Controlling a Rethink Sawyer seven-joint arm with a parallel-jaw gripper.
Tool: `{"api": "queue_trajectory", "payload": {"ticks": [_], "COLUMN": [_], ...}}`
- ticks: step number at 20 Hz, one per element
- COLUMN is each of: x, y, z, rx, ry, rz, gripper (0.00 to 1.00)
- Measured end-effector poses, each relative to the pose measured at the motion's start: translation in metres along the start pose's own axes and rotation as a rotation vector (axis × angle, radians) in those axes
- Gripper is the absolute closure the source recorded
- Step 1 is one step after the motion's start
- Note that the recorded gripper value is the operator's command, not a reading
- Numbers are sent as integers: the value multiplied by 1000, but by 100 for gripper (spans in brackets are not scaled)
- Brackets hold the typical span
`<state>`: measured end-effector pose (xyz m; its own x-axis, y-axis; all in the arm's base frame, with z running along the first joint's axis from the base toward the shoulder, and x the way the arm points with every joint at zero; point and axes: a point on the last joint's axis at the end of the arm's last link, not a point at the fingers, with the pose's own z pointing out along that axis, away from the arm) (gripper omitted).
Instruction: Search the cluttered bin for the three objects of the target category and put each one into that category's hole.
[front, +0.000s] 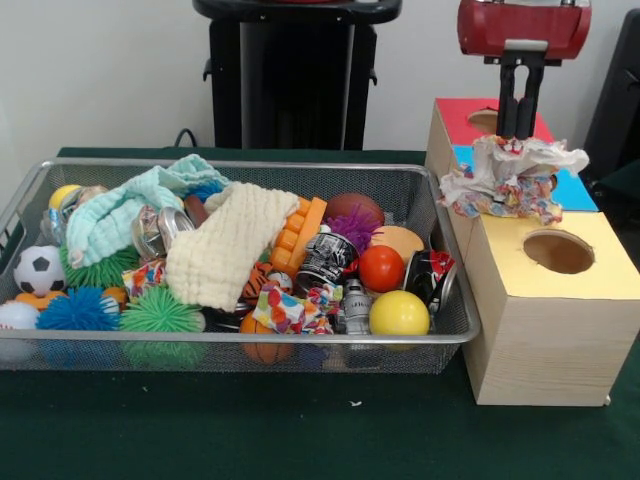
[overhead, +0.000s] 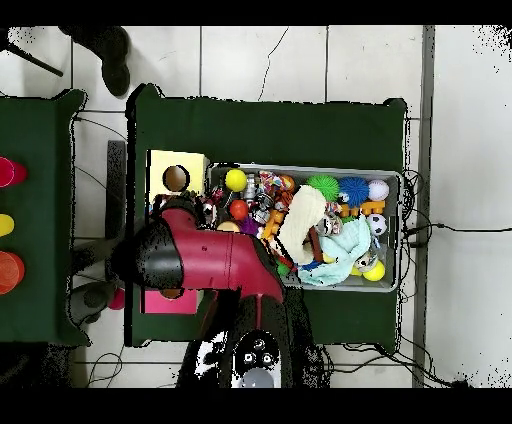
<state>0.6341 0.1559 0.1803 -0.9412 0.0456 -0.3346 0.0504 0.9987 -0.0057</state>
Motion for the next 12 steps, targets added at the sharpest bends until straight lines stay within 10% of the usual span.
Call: {"api": "queue_trajectory", "payload": {"ticks": [12], "x": [-14], "y": [-11], "z": [-12], "rx": [-44], "ry": [17], "rz": [17], "gripper": [100]}}
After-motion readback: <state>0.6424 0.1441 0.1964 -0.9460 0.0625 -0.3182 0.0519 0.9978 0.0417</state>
